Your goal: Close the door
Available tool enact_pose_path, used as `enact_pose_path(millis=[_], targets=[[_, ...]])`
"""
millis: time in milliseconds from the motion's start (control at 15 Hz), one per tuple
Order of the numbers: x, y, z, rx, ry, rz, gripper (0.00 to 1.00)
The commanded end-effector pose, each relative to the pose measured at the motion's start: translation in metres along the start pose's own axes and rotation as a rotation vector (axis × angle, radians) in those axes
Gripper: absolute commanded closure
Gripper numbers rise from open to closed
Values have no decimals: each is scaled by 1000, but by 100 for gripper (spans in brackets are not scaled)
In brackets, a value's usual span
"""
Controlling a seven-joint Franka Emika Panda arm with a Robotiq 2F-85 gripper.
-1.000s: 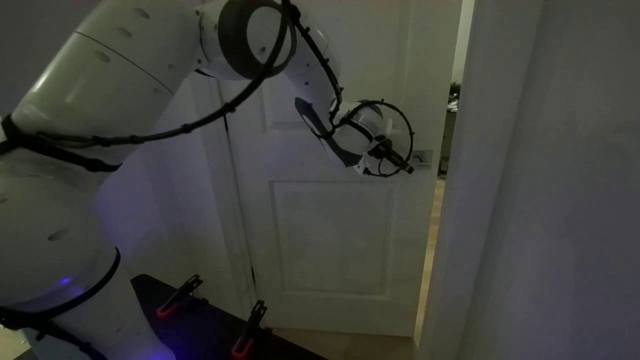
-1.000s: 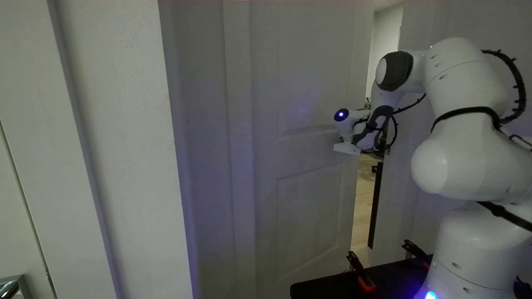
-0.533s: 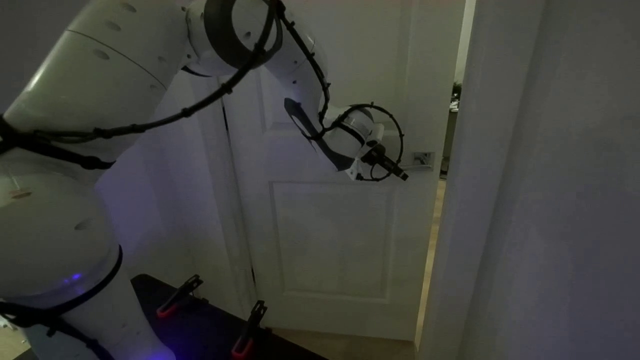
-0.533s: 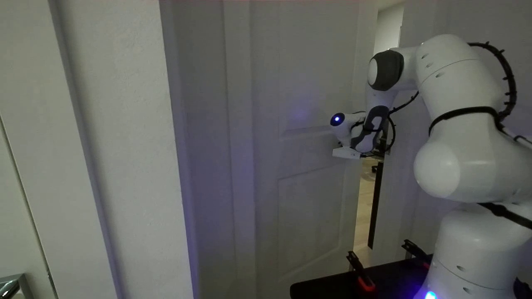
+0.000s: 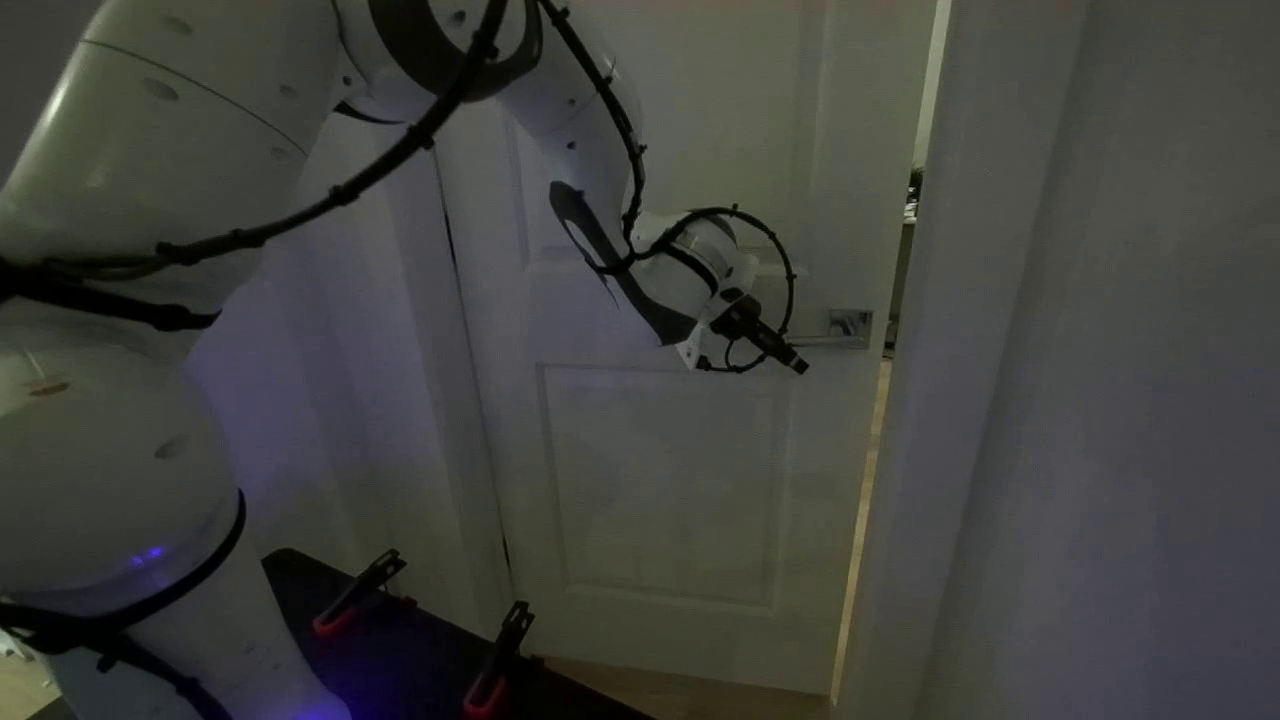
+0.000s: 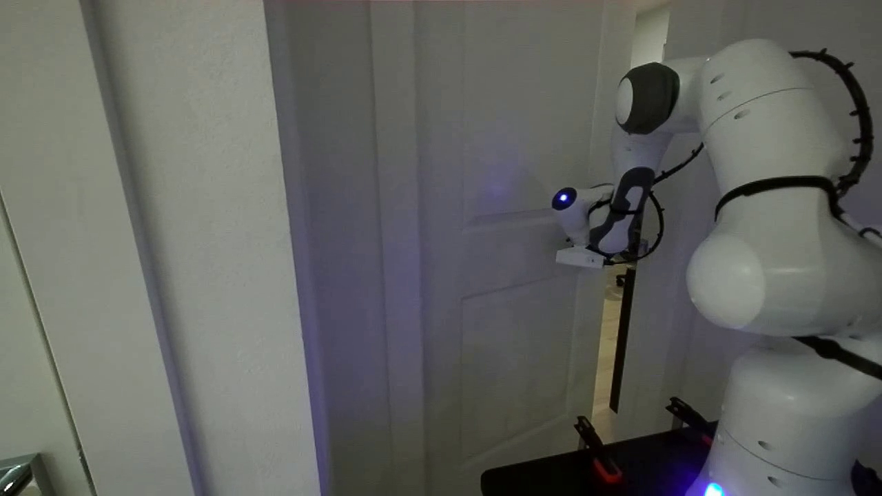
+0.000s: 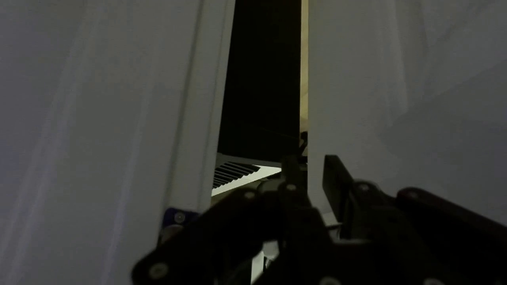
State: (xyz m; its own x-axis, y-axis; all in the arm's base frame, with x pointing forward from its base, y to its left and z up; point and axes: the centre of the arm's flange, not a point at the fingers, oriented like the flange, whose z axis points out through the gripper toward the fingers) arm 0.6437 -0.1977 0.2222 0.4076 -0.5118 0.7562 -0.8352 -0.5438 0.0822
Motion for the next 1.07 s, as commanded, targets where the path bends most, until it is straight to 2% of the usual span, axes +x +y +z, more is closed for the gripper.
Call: enact_pose_path(millis=[0, 267, 667, 800, 867, 933, 1000], targets=[[-1, 23, -25, -18, 14, 15, 94], [0, 32, -34, -7, -9, 9, 94], [-17, 20, -50, 130, -312, -30, 94], [-19, 15, -57, 150, -366, -37, 94], [-16, 12, -64, 159, -386, -45, 51], [-12, 10, -71, 171, -398, -46, 50], [-7, 8, -78, 181, -413, -44, 45]])
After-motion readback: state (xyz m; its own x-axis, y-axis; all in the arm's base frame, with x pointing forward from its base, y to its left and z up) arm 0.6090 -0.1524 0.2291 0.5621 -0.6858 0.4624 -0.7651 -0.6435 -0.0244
